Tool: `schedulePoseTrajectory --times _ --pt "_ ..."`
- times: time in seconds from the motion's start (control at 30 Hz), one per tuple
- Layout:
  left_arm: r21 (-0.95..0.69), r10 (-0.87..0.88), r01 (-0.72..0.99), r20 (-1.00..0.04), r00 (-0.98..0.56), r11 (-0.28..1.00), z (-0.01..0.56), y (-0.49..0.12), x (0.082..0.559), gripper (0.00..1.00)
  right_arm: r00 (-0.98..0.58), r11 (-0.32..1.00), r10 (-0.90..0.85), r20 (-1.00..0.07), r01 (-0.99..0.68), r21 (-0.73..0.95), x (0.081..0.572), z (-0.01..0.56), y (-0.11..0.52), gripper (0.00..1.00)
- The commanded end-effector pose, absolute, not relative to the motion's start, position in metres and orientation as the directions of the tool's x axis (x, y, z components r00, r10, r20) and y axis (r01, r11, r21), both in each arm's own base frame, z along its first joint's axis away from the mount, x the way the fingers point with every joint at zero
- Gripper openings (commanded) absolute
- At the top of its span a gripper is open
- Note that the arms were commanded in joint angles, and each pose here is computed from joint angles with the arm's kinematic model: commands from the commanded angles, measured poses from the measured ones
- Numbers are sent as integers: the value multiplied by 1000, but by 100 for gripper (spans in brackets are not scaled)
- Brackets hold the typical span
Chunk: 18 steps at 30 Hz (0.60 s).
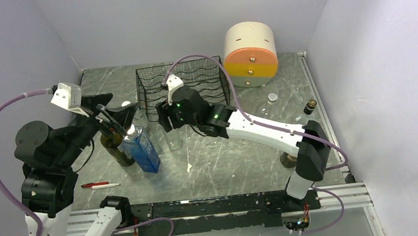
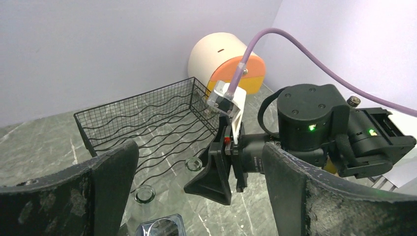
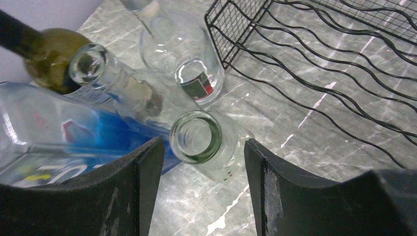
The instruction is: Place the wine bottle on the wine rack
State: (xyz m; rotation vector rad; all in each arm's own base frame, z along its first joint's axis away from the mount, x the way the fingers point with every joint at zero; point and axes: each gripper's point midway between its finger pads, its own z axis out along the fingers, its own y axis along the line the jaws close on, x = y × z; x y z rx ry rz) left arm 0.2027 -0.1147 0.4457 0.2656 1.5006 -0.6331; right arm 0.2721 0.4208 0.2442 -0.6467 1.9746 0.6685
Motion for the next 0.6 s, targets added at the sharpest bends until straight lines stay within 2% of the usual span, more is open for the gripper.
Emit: schedulePoseTrajectory --times 0.0,0.2,0.37,0.57 --pt "-219 -224 502 -973 -51 837 448 -106 201 100 -360 754 -115 -926 -639 155 289 263 427 61" --pt "-235 -205 509 -972 -115 828 439 -109 197 100 -297 750 -165 -940 -658 76 289 257 437 51" --pt "-227 -200 507 -974 -108 831 437 -108 193 100 -255 748 -204 -945 -664 18 284 253 444 44" --pt "-220 -201 504 -975 -93 835 437 -106 191 100 -233 751 -210 -950 -661 -3 284 250 443 40"
